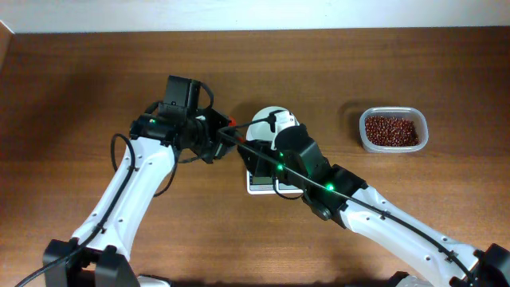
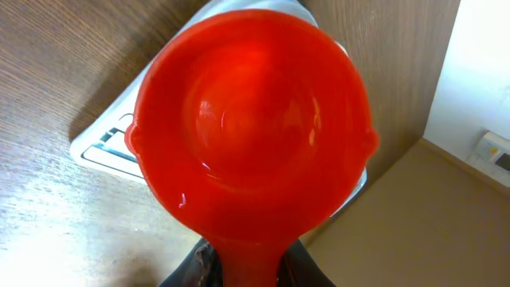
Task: Scoop item into bowl and weigh 50g on scale
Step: 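Move the right gripper to the scoop handle and grasp it, then carry the red scoop with the right gripper into the bean tub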
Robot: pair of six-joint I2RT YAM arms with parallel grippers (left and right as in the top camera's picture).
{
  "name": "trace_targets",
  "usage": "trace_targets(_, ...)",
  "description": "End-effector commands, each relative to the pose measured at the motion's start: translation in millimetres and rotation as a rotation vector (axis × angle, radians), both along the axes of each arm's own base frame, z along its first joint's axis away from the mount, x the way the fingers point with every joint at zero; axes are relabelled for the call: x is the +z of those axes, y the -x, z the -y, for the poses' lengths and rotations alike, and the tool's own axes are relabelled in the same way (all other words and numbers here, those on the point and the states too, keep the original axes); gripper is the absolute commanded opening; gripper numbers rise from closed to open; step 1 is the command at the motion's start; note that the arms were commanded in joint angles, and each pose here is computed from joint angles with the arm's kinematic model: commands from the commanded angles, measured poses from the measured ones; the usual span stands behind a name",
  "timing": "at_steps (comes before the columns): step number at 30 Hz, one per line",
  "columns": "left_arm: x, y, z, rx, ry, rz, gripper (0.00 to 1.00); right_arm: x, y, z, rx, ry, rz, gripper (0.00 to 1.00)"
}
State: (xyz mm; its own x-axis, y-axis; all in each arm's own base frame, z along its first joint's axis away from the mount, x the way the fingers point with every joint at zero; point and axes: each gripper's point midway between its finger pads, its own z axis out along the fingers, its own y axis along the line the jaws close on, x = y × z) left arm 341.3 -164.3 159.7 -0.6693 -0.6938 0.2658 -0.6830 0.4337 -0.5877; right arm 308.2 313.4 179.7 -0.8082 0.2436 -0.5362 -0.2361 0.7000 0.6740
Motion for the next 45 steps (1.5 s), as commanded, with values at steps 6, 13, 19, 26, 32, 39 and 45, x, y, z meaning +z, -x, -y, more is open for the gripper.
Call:
trace_targets(6, 15, 6, 12, -0.036, 0.082, -0.003, 0.0, 4, -10, 4, -0.053, 0.013, 0.03, 0.14)
trace_targets(13, 14, 9, 11, -0.035, 0.078, -0.019, 0.02, 5, -14, 7, -0.065, 0.035, 0.059, 0.04)
trace_targets(19, 0, -4, -13, 0.004, -0.089, 0.047, 0.78, 5, -18, 17, -0.032, 0.076, 0.075, 0.04)
trace_targets(26, 4, -33, -34, -0.325, -0.406, 0.414, 0.99, 65, -34, 102, 0.007, 0.323, -0.036, 0.04)
trace_targets(32, 7, -38, -33, -0.49, -0.485, 0.537, 0.93, 131, -38, 241, -0.184, 0.554, -0.114, 0.04)
trace_targets(39, 4, -34, -34, -0.499, -0.485, 0.518, 0.9, 54, -55, 333, -0.188, 0.758, -0.394, 0.04)
trace_targets(45, 4, -34, -34, -0.499, -0.485, 0.517, 0.92, -10, -72, 368, -0.07, 0.87, -0.535, 0.04)
